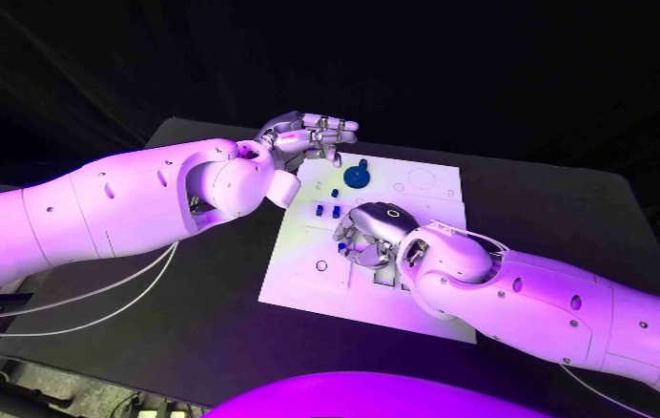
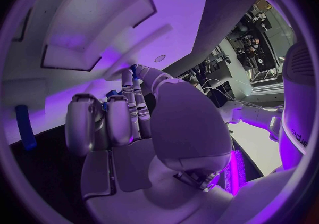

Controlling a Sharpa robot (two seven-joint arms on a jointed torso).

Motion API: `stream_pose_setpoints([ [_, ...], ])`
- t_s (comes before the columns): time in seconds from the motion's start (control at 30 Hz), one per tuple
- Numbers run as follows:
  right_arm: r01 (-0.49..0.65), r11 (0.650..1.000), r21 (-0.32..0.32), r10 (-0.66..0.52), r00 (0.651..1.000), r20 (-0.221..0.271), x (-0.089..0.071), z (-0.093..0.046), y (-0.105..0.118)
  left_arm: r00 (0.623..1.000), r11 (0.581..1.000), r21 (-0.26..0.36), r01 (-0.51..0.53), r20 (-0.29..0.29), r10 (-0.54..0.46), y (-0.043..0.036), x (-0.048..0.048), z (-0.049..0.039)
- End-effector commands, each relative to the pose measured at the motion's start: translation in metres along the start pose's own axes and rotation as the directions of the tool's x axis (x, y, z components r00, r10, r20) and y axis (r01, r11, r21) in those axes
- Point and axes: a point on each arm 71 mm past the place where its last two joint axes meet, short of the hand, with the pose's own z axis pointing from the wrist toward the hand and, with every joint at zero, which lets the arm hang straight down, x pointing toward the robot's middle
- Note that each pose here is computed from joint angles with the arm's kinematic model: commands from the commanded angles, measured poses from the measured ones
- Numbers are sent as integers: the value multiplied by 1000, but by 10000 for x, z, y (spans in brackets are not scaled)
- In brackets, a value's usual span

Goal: Assemble the parts on the task board

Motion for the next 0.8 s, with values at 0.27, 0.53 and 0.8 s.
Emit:
stream_pose_setpoints([
  [0.27, -15, 1000, 3, 15, 1000, 17, -66, -160, -51, 1000, 1000, -2, 1, -16, -1, -6, -3, -7],
  [0.53, -8, 1000, 28, 6, 997, 73, -428, -389, -191, 1000, 1000, -2, -1, -9, 1, -8, -30, -19],
  [0.8, 59, 989, 137, -68, 996, 60, -803, -605, -611, 1000, 1000, -3, -2, -4, 2, -7, -48, -27],
])
